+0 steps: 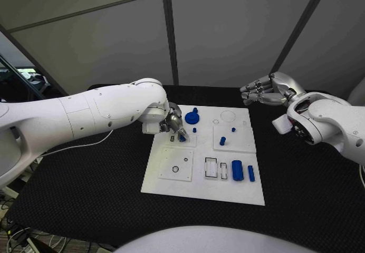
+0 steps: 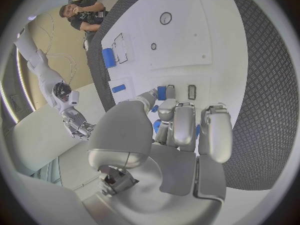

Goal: Assemble the parts on the task board

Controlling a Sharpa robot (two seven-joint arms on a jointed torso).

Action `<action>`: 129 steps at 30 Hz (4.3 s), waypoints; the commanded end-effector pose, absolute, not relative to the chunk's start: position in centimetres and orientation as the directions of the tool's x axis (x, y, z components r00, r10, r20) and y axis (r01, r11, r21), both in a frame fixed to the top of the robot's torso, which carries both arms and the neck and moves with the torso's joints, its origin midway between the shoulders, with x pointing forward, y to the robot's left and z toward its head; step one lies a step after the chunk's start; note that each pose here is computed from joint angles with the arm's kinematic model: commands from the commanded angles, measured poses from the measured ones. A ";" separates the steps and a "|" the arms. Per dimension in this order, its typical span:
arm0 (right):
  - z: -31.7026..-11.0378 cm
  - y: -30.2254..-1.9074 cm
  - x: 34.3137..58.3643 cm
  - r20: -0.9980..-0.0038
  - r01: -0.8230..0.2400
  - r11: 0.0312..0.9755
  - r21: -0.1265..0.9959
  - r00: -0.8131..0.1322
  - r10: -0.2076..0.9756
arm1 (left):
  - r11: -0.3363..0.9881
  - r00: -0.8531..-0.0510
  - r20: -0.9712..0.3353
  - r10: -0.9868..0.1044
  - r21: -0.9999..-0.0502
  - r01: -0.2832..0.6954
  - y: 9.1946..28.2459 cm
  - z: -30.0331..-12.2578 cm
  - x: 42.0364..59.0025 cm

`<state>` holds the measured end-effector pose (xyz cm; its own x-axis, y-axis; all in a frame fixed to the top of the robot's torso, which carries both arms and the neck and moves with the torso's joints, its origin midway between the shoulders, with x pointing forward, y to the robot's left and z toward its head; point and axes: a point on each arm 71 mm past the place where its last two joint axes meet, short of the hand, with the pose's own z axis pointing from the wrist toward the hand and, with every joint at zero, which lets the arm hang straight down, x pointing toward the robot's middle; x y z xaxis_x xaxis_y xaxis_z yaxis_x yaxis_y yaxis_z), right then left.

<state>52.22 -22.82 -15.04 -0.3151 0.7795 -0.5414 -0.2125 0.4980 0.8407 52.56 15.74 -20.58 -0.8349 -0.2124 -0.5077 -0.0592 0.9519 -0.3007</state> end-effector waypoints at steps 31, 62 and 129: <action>-14.9 -22.7 52.2 -0.537 -0.218 0.491 0.843 -0.326 0.778 | 0.973 -0.819 -0.553 -0.152 -0.229 -0.026 16.0 -20.5 52.8; -14.9 -22.7 52.2 -0.537 -0.219 0.490 0.844 -0.328 0.777 | 0.980 -0.826 -0.553 -0.112 -0.200 0.001 15.8 -20.7 52.7; -14.8 -22.8 51.9 -0.537 -0.221 0.490 0.843 -0.326 0.778 | 0.989 -0.818 -0.573 -0.052 -0.141 0.036 15.4 -21.1 52.8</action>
<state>51.88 -22.82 -14.96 -0.3257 0.7765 -0.5394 -0.2151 0.4947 0.8420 52.80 15.22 -21.03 -0.8174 -0.0729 -0.5714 0.0304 0.9851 -0.1691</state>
